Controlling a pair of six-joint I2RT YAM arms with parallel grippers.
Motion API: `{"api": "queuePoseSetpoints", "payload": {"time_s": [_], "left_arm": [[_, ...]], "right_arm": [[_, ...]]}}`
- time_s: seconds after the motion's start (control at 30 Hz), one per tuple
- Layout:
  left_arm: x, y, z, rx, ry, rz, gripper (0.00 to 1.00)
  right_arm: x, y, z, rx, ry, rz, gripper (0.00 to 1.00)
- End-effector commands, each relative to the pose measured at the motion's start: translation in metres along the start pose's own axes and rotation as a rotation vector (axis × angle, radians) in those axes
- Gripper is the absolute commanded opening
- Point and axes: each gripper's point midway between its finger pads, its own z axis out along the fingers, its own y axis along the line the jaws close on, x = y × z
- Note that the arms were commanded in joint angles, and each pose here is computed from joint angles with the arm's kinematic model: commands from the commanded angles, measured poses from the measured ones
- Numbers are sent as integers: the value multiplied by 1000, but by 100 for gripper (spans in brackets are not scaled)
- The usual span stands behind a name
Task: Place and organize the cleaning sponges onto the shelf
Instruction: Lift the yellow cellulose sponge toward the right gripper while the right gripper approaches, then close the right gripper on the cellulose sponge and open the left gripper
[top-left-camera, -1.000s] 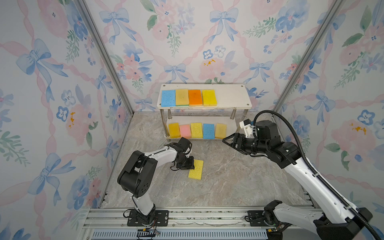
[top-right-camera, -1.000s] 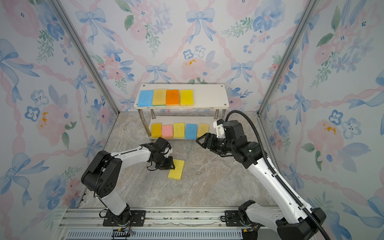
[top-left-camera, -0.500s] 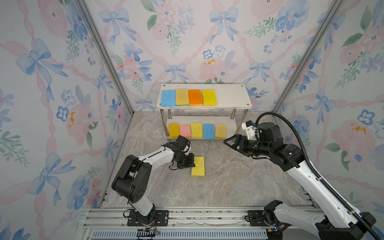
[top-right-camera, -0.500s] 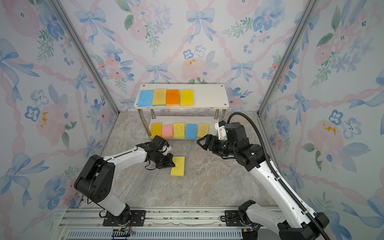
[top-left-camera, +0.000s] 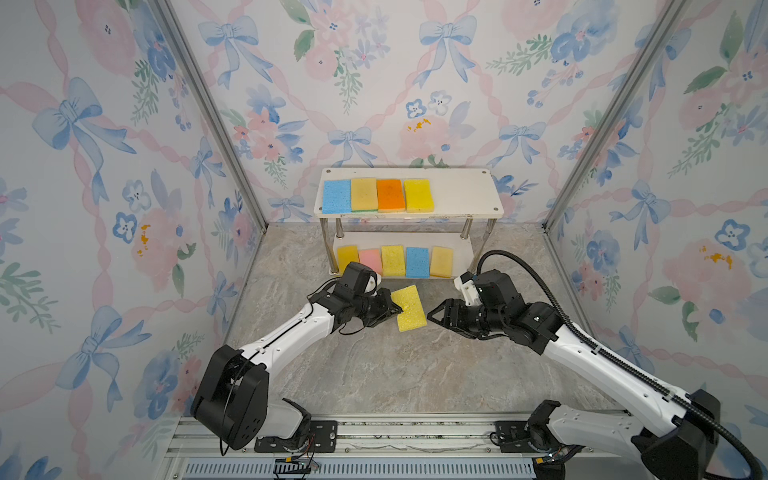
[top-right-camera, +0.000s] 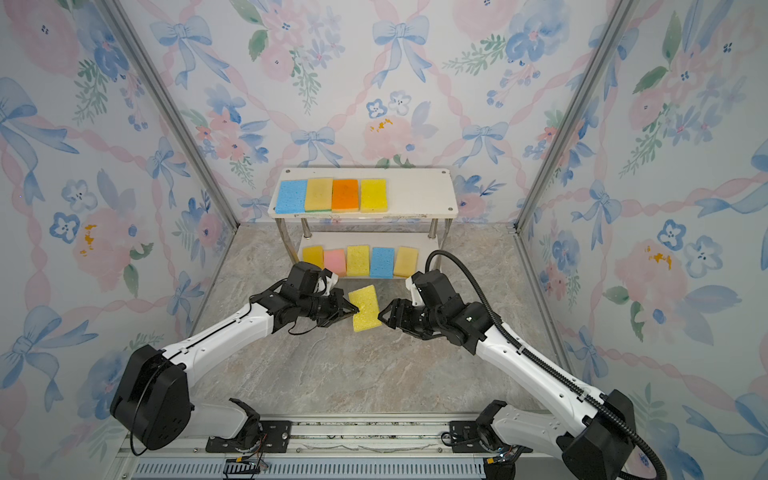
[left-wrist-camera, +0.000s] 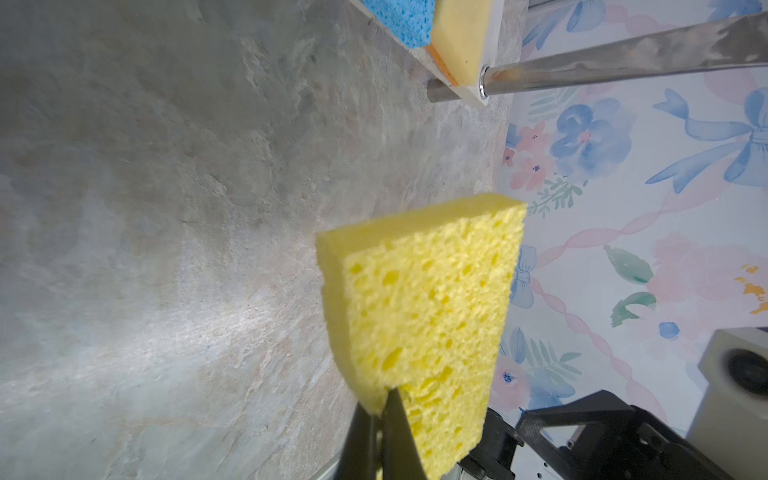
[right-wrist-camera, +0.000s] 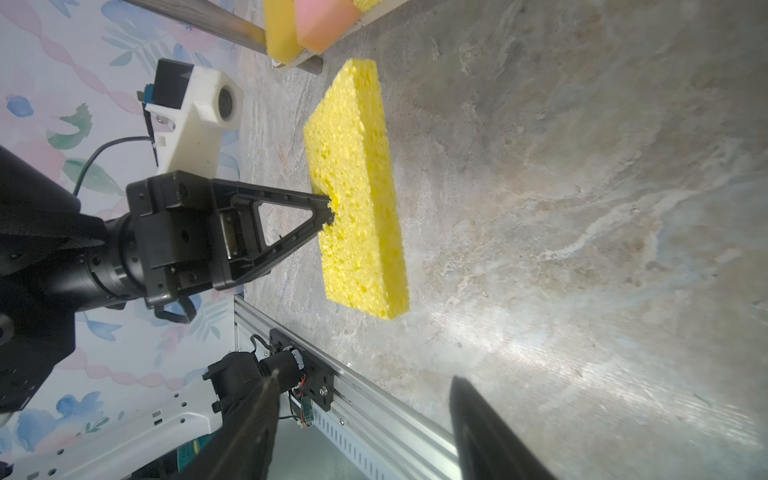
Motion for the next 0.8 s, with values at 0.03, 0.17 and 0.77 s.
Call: {"api": "queuePoseSetpoints", "payload": {"time_s": [0.03,0.17,0.77], "left_arm": [[3,-32,-10,77,3,16,0],[2,-36,-16,90,-6,20,0],[1,-35,-25,106,-18,14,0]], "right_arm": [[-8,25,11,-39,-21,-28,60],[-3,24,19,-14,12,-37,54],[-5,9,10,57,-25,-1,48]]}}
